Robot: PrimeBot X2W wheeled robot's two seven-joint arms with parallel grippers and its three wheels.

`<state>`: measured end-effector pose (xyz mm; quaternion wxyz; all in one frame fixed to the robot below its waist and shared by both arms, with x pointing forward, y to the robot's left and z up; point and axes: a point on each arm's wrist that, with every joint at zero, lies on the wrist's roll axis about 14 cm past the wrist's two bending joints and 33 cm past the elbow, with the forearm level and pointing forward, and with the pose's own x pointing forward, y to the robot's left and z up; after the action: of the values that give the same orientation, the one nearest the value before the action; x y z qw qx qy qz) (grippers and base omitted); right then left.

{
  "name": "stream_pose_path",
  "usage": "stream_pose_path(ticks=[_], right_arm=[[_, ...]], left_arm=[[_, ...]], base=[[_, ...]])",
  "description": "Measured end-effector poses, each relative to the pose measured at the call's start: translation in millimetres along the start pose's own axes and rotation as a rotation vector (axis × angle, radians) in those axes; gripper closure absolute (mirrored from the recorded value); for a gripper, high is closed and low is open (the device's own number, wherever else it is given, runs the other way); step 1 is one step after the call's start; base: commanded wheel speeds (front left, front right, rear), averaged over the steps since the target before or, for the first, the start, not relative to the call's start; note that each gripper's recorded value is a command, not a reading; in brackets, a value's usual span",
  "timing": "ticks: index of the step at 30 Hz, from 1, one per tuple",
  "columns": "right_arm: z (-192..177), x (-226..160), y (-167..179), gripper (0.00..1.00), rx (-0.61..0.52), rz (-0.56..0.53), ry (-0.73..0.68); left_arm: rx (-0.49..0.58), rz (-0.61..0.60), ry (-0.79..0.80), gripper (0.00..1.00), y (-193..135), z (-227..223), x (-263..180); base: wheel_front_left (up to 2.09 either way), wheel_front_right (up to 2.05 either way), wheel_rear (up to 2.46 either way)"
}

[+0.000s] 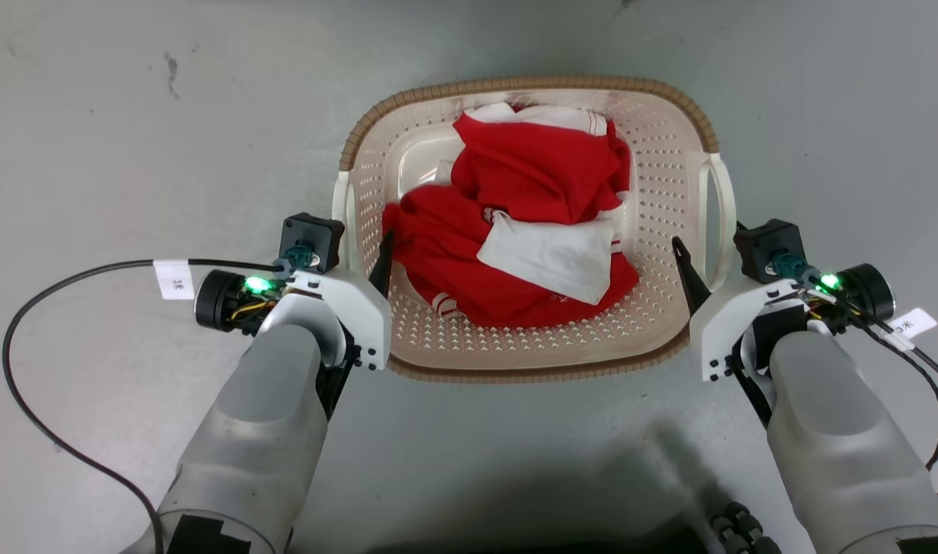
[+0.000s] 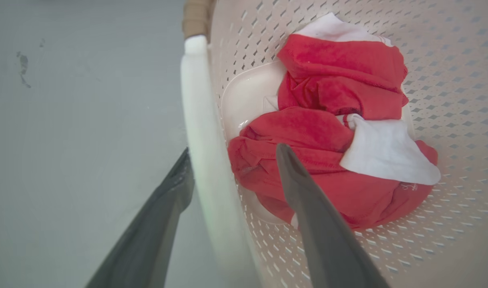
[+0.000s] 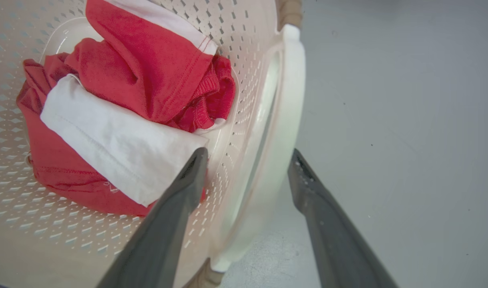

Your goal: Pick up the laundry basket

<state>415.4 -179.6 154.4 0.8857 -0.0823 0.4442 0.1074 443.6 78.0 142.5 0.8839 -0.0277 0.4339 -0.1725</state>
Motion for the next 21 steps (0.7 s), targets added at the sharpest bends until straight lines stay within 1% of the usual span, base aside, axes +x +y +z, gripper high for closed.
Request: stream_pose_path(ticks=[6, 7, 8, 16, 21], right_arm=[[-9.5, 11.0, 6.0, 0.00, -0.009, 0.024, 0.034], [-12.0, 11.9, 7.5, 0.67, -0.010, 0.029, 0.042], [-13.6, 12.9, 8.0, 1.00, -0.010, 0.031, 0.047], [-15.8, 15.4, 10.8, 1.00, 0.004, 0.038, 0.058], [-6.7, 10.4, 11.1, 1.00, 0.001, 0.039, 0.040]], left_arm=[[0.000, -0.006, 0.028, 0.00, 0.1, -11.3, 8.3], [0.001, -0.008, 0.035, 0.53, -0.2, -13.7, 9.0], [0.005, -0.008, 0.037, 1.00, -0.4, -14.8, 10.1], [-0.005, -0.014, 0.034, 1.00, -2.7, -13.0, 14.0], [-0.001, -0.013, 0.017, 1.00, -3.2, -3.0, 8.3]], base=[[0.00, 0.00, 0.00], [0.00, 0.00, 0.00], [0.00, 0.00, 0.00], [0.00, 0.00, 0.00], [0.00, 0.00, 0.00]])
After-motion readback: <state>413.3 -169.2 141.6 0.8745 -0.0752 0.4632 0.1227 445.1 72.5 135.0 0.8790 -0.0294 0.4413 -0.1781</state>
